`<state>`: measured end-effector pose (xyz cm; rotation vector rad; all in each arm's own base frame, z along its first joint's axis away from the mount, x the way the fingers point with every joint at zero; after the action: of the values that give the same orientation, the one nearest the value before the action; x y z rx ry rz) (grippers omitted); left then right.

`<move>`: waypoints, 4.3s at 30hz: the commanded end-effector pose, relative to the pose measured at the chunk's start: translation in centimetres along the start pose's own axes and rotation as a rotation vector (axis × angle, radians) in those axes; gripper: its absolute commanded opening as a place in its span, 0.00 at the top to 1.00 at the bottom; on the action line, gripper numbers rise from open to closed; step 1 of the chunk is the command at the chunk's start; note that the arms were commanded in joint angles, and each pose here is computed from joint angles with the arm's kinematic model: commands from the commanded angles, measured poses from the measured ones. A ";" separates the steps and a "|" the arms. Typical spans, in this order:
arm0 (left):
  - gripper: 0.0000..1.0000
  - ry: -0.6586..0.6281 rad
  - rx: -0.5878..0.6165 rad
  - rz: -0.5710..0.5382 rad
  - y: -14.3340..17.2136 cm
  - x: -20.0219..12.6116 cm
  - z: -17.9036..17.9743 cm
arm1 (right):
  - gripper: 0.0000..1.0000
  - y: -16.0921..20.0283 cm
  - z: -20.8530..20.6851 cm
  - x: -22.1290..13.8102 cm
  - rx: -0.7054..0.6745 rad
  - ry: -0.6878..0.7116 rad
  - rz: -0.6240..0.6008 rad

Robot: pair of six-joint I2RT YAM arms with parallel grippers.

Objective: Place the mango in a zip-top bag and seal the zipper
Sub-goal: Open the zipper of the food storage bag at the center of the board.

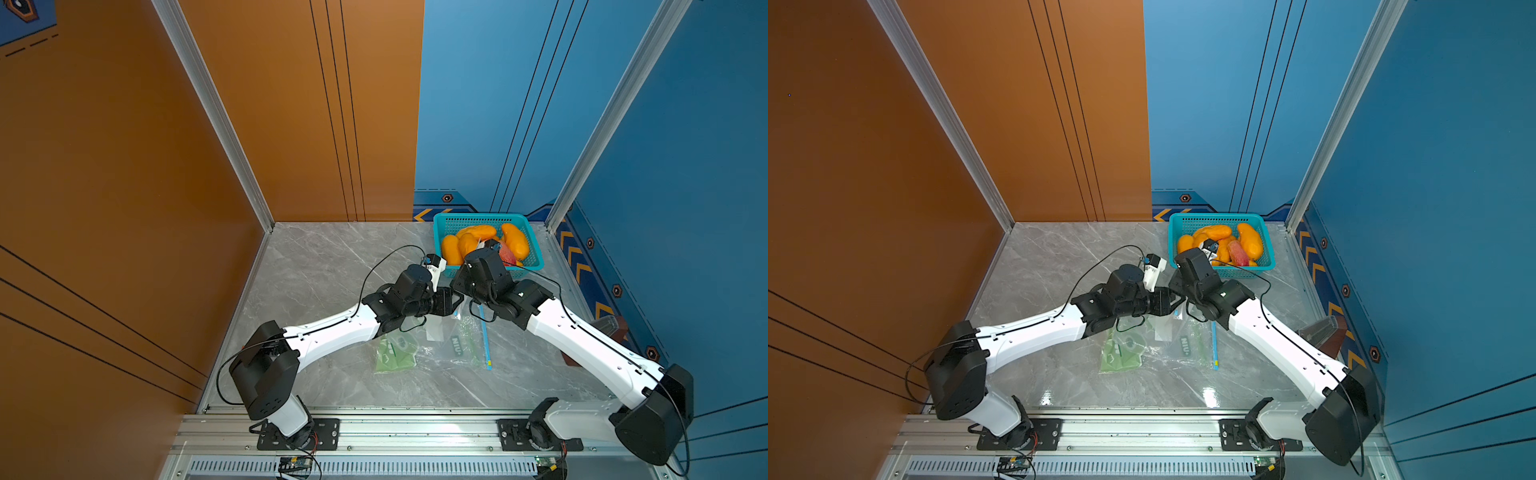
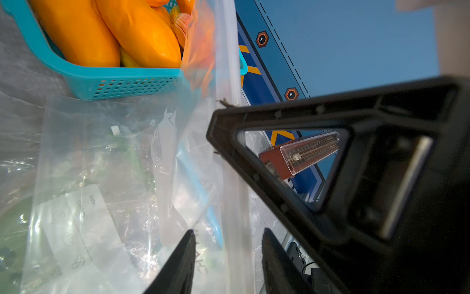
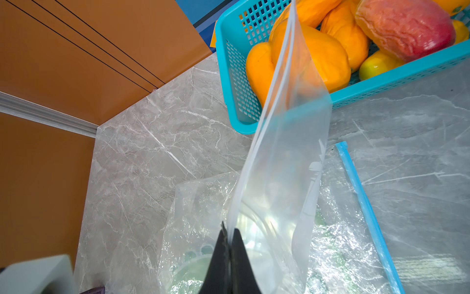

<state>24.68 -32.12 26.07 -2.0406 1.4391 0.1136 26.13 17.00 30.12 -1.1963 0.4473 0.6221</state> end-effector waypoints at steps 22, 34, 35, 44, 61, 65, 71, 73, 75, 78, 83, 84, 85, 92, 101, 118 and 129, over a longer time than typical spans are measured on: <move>0.98 0.034 -0.049 -0.045 -2.1 -1.8 1.5 | 0.47 -2.1 -1.7 -2.4 -0.101 -0.149 0.042; 0.98 0.086 -0.007 0.041 -1.9 -1.7 1.8 | 0.70 -0.9 -1.1 -0.4 -0.116 -0.423 0.259; 0.98 0.085 -0.006 0.044 -1.9 -1.7 1.8 | 0.71 -0.8 -1.0 -0.2 -0.116 -0.425 0.266; 0.98 0.079 -0.022 0.045 -1.9 -1.5 2.1 | 0.80 -0.1 -0.7 1.2 -0.126 -0.419 0.312; 1.00 0.075 -0.072 0.043 -2.6 -1.7 3.0 | 0.84 -0.1 -0.9 1.0 -0.126 -0.436 0.307; 1.00 0.103 -0.081 0.047 -2.8 -1.8 3.1 | 0.84 0.0 -1.0 0.9 -0.127 -0.444 0.307; 1.00 0.125 -0.070 0.069 -2.7 -1.7 2.7 | 0.84 0.1 -0.8 1.3 -0.120 -0.468 0.306; 1.00 0.127 -0.068 0.075 -2.6 -1.7 2.7 | 0.84 0.0 -0.7 1.5 -0.119 -0.479 0.305; 1.00 0.128 -0.067 0.077 -2.6 -1.7 2.7 | 0.85 0.0 -0.6 1.5 -0.120 -0.485 0.306; 1.00 0.129 -0.066 0.076 -2.6 -1.7 2.6 | 0.88 0.0 -0.5 1.7 -0.119 -0.489 0.311; 1.00 0.125 -0.066 0.071 -2.6 -1.6 2.6 | 0.93 0.5 -0.6 2.1 -0.114 -0.480 0.329; 1.00 0.125 -0.067 0.069 -2.7 -1.6 2.6 | 0.94 0.6 -0.7 2.1 -0.112 -0.477 0.331; 1.00 0.126 -0.066 0.071 -2.6 -1.6 2.6 | 0.96 0.7 -0.7 2.3 -0.110 -0.471 0.335; 1.00 0.135 -0.057 0.072 -2.7 -1.8 2.4 | 1.00 0.9 -0.8 2.7 -0.113 -0.471 0.338; 0.87 0.108 -0.082 0.026 -3.1 -2.7 3.0 | 1.00 1.2 -2.2 2.6 -0.105 -0.374 0.325; 1.00 0.080 -0.119 0.018 -3.2 -2.2 3.8 | 1.00 1.9 -2.7 2.9 -0.106 -0.342 0.342; 1.00 0.082 -0.133 0.031 -3.2 -2.3 4.2 | 0.87 0.3 -2.0 1.2 -0.090 -0.390 0.268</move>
<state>27.70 -27.78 24.66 -2.1351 1.5559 0.1671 27.22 15.68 27.41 -1.0833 0.2770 1.1131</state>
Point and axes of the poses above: each gripper's point midway between its finger pads, its own x axis out along the fingers, its own z axis along the line the jaws close on, y = z × x, the point moved 10 cm from there along -x, back along the fingers, and after that the axes turned 14 degrees about -x, right-handed, at the moved point
